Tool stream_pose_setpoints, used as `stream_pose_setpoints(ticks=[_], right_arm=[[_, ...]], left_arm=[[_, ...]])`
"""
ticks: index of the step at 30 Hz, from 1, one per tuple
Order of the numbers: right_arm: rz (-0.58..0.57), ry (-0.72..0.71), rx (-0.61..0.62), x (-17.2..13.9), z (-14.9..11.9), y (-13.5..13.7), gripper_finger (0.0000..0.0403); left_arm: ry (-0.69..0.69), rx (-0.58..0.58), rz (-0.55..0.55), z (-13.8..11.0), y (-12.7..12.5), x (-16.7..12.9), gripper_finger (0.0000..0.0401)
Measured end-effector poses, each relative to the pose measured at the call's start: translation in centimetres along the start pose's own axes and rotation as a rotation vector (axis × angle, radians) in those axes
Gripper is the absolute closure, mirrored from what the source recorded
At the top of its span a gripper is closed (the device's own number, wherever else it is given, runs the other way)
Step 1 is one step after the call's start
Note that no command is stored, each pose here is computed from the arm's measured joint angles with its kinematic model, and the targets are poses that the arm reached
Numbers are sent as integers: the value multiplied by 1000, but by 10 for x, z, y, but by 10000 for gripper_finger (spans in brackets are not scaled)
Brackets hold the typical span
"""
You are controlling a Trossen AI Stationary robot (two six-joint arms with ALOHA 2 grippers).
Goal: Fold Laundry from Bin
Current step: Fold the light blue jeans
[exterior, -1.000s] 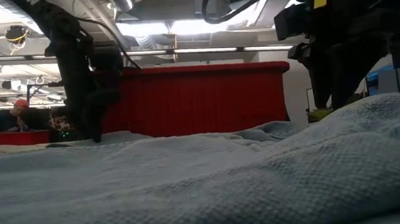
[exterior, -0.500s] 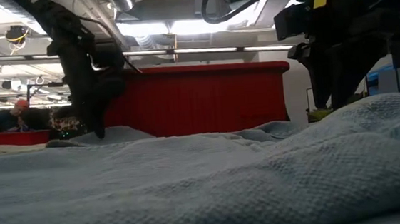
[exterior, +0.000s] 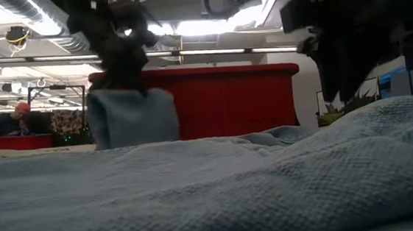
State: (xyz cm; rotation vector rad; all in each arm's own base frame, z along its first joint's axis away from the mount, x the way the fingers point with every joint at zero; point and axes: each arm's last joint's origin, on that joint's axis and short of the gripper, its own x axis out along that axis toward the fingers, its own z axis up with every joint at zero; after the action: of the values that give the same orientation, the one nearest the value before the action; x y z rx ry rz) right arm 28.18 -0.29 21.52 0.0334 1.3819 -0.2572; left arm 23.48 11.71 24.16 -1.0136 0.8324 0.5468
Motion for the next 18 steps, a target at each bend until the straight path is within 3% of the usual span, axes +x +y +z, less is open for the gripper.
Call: stream_pose_setpoints(ticks=[11,18], right_arm=[[19,-119,-22,-59,20,-6,237],[42,-271,-6,-105,0,-18,237]], left_arm=[[-200,-3,-301,-5,-66,-5,399],[-332,21,-314,-16,-86,-2,400]])
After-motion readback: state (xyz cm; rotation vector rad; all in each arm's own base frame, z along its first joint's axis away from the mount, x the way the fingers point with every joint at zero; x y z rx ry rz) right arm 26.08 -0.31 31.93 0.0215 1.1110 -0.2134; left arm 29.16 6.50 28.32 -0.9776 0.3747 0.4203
